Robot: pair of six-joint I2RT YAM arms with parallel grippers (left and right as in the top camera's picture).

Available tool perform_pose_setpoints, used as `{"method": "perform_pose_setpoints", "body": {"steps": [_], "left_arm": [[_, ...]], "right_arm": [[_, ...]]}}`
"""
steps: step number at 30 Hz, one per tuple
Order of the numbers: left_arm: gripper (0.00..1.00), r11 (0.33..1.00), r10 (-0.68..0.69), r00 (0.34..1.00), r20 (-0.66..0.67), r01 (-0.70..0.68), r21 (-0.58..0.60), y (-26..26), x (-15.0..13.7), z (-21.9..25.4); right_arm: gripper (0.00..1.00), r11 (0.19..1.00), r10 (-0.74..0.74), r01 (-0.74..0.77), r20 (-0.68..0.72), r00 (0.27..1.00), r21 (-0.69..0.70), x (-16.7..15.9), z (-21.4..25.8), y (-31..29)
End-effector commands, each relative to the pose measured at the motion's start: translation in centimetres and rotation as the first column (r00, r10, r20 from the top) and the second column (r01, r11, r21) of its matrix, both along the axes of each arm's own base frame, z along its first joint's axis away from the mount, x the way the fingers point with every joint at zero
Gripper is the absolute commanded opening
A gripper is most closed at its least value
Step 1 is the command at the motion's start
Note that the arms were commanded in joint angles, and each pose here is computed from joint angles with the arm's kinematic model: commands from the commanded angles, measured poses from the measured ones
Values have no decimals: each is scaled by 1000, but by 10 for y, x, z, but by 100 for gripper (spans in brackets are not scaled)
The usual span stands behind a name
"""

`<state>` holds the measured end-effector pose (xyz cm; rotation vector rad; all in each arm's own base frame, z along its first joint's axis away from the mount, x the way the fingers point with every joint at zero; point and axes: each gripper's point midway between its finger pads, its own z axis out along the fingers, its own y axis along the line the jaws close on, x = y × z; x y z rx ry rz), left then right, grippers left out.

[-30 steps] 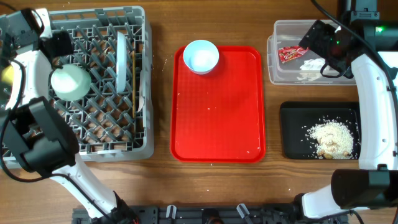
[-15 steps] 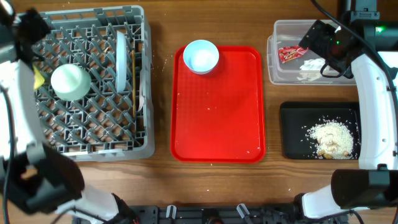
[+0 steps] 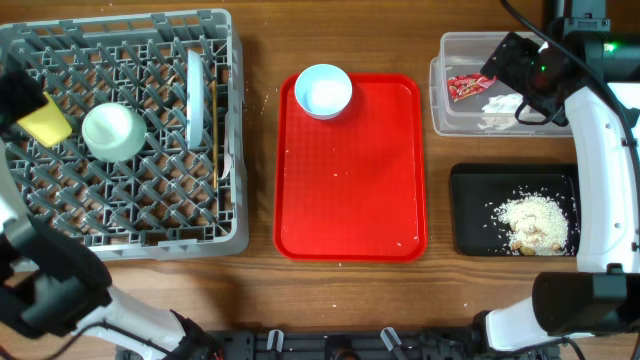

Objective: Sort waste into correct bins and load items into the dishwasher rack

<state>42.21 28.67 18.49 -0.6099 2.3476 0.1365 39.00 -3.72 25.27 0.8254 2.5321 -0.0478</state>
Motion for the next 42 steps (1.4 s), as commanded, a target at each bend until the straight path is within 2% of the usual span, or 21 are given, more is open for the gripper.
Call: {"method": "perform_pose_setpoints", "body": {"steps": [1, 5, 10, 13, 15, 18, 21, 23, 25, 28, 32, 34, 37, 42], "left_arm": [[80, 995, -95, 994, -63, 92, -42, -8, 3, -34], [80, 983, -151, 988, -35, 146, -107, -22, 7, -38], [76, 974, -199, 979, -45, 192, -118, -31, 3, -38], [77, 988, -123, 990, 71, 129, -80, -23, 15, 0], [77, 994, -86, 976, 198, 96, -45, -19, 26, 39], [79, 994, -104, 937, 333, 110, 1, -26, 42, 82], [83, 989, -146, 917, 371, 144, 32, -40, 58, 91], [83, 987, -157, 919, 362, 158, 27, -46, 66, 82], [83, 996, -92, 951, 296, 82, 45, -33, 67, 60], [84, 987, 86, 984, 156, -105, 122, 4, 47, 28], [84, 975, 184, 980, 80, -192, 114, 23, 24, 11], [84, 985, 164, 985, 58, -167, 46, 17, 18, 2], [86, 998, 42, 998, 38, -40, -50, -2, 15, -8], [81, 997, -1, 999, -40, -2, -78, -6, -4, -22]], "right_arm": [[100, 1000, 11, -10, 17, 1000, -20, 1, 7, -2], [100, 1000, 11, -11, 17, 1000, -20, 1, 7, -2], [100, 1000, 11, -11, 17, 1000, -20, 1, 7, -2], [100, 1000, 11, -11, 17, 1000, -20, 1, 7, -2], [100, 1000, 11, -11, 17, 1000, -20, 1, 7, -2], [100, 1000, 11, -11, 17, 1000, -20, 1, 7, -2], [100, 1000, 11, -11, 17, 1000, -20, 1, 7, -2], [100, 1000, 11, -11, 17, 1000, -20, 1, 7, -2], [100, 1000, 11, -11, 17, 1000, -20, 1, 7, -2], [100, 1000, 11, -10, 17, 1000, -20, 1, 7, -2], [100, 1000, 11, -11, 17, 1000, -20, 1, 7, -2], [100, 1000, 11, -10, 17, 1000, -20, 1, 7, -2], [100, 1000, 11, -11, 17, 1000, -20, 1, 7, -2], [100, 1000, 11, -11, 17, 1000, -20, 1, 7, -2]]}}
